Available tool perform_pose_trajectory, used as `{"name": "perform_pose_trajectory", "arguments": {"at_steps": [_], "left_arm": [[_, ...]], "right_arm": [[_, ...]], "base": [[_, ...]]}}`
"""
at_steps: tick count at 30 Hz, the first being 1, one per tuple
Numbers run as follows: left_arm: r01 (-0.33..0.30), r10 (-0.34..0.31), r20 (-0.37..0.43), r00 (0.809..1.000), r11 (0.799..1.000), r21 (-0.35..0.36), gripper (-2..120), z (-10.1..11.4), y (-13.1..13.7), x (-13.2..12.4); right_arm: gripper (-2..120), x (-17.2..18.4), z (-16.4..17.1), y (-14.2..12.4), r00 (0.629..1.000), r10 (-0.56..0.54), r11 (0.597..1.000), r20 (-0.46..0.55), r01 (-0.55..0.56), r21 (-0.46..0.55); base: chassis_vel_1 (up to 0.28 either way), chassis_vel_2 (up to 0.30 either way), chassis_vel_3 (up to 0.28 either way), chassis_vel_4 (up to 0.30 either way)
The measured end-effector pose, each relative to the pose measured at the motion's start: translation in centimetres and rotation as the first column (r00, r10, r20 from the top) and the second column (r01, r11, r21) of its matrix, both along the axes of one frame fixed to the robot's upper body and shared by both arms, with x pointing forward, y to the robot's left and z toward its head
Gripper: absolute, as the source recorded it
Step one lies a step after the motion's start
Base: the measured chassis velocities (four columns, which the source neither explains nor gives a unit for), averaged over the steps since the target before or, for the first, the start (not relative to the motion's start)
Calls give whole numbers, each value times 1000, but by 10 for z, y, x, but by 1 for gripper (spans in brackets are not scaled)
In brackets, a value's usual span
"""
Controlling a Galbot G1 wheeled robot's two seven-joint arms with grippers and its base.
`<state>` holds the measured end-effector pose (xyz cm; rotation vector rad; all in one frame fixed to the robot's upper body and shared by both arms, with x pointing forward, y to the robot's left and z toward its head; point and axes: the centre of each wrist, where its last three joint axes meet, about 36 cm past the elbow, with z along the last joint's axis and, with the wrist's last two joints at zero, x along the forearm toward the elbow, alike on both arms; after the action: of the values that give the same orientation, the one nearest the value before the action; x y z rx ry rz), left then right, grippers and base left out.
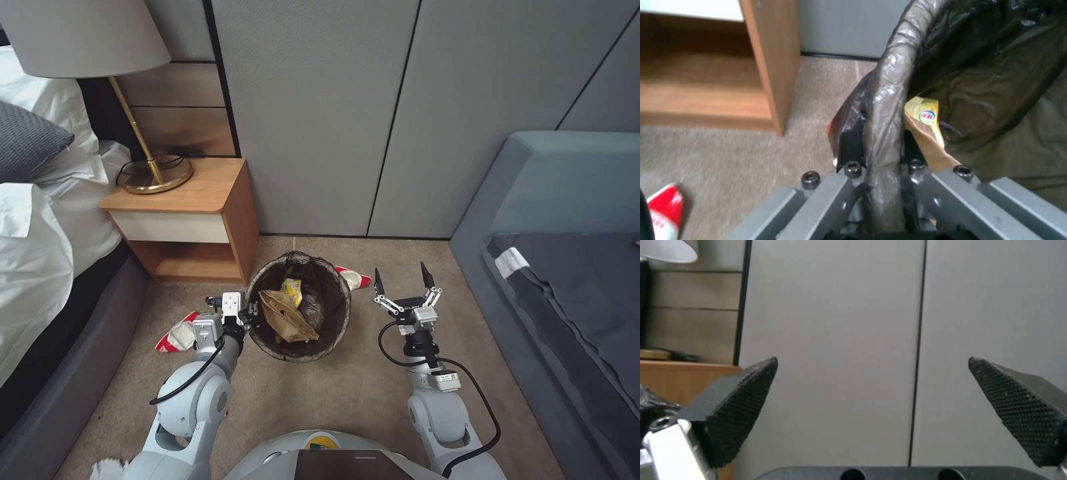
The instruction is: Pick up the trash bin, then pick up the garbage from the floor and place it into the trash bin.
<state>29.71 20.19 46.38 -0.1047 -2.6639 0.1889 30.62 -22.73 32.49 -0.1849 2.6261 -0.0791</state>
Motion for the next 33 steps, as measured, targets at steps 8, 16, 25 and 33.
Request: {"name": "perform_pose_trajectory", "arguments": {"at_steps": [8, 16, 25, 33], "left_arm": [[0, 0, 4, 1000, 1000, -2, 0, 0, 0, 1], [2, -2, 6, 1000, 1000, -5, 0, 1, -1, 0], [2, -2, 7, 1000, 1000, -6, 0, 1, -1, 0], [0, 0, 22, 1000, 1000, 0, 0, 4, 0, 0]], "right_arm": [[100, 5, -2, -1, 998, 29, 998, 62, -25, -60], [100, 7, -3, -2, 997, 38, 996, 65, -32, -85], [100, 8, -2, -4, 997, 43, 995, 57, -38, -93], [100, 22, 8, -28, 987, 163, 969, -5, -161, -186]], "base": [[-132, 145, 143, -137], [-4, 7, 1, -3], [0, 0, 0, 0], [0, 0, 0, 0]]}}
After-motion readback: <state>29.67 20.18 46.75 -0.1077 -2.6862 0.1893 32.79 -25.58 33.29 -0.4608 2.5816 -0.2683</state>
